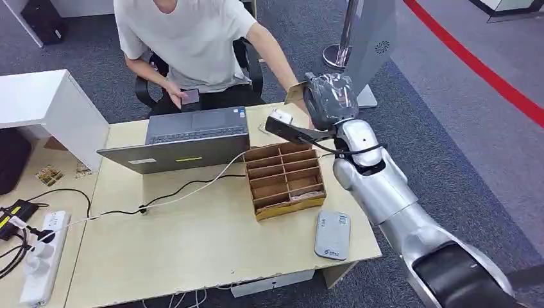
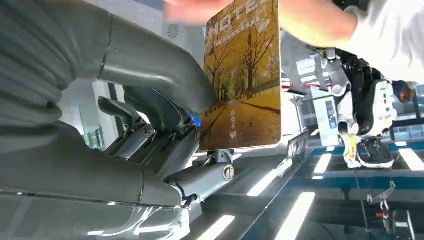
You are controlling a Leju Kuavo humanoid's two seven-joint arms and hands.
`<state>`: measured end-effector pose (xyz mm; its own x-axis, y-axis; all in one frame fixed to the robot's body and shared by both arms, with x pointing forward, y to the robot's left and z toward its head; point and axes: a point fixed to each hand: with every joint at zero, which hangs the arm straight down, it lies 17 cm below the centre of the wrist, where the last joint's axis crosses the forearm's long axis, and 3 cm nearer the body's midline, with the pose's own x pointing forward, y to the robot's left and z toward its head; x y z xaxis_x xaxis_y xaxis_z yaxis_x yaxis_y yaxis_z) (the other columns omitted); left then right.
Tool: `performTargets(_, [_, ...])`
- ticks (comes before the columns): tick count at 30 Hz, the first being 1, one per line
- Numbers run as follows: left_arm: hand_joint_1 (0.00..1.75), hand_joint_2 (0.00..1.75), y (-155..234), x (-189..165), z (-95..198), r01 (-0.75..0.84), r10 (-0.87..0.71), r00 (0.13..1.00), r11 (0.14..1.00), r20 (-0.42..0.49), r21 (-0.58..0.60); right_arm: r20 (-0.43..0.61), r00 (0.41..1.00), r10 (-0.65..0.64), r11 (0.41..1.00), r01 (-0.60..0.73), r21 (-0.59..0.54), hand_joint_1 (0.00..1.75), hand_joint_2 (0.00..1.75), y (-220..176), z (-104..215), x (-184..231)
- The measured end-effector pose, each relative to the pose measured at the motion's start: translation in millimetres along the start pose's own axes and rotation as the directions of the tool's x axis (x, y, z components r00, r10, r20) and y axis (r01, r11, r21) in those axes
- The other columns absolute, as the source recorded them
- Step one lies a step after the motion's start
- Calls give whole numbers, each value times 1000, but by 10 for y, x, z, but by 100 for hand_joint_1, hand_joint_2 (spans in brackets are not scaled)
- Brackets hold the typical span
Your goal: Pass the card to the sensor for recognition and then transmit it.
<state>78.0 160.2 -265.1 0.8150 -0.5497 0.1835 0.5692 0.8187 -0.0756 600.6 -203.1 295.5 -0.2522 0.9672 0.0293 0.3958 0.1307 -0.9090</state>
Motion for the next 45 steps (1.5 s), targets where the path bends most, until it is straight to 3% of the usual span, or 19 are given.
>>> performTargets(6, [0, 175, -1, 29, 1, -27, 27, 1000, 1000, 5, -2, 23, 1000, 7, 1000, -8, 18, 175, 175, 7, -191, 201])
performTargets(7, [0, 175, -1, 31, 2, -31, 31, 1000, 1000, 5, -3, 28, 1000, 8, 1000, -8, 20, 0, 0, 5, -211, 234])
performTargets(19, [0, 175, 3, 39, 0, -87, 87, 996, 996, 3, 1, 69, 997, 20, 999, -23, 47, 0, 0, 122, -244, 434])
performTargets(25, [0, 175, -2, 20, -1, -117, 117, 993, 993, -3, 1, 7, 986, 166, 984, -166, 66, 0, 0, 180, -176, -18])
performTargets(26, [0, 175, -5, 16, -1, -124, 124, 992, 992, -4, 1, -9, 980, 201, 977, -200, 72, 0, 175, 189, -143, -169])
performTargets(34, [0, 175, -77, -132, -11, -197, 196, 980, 980, 13, 7, -122, 877, 464, 875, -433, 215, 0, 175, 332, 615, -1789])
performTargets(45, [0, 175, -96, -211, 1, -225, 225, 974, 974, 4, -27, -231, 769, 596, 787, -501, 360, 0, 175, 232, 1669, -3012])
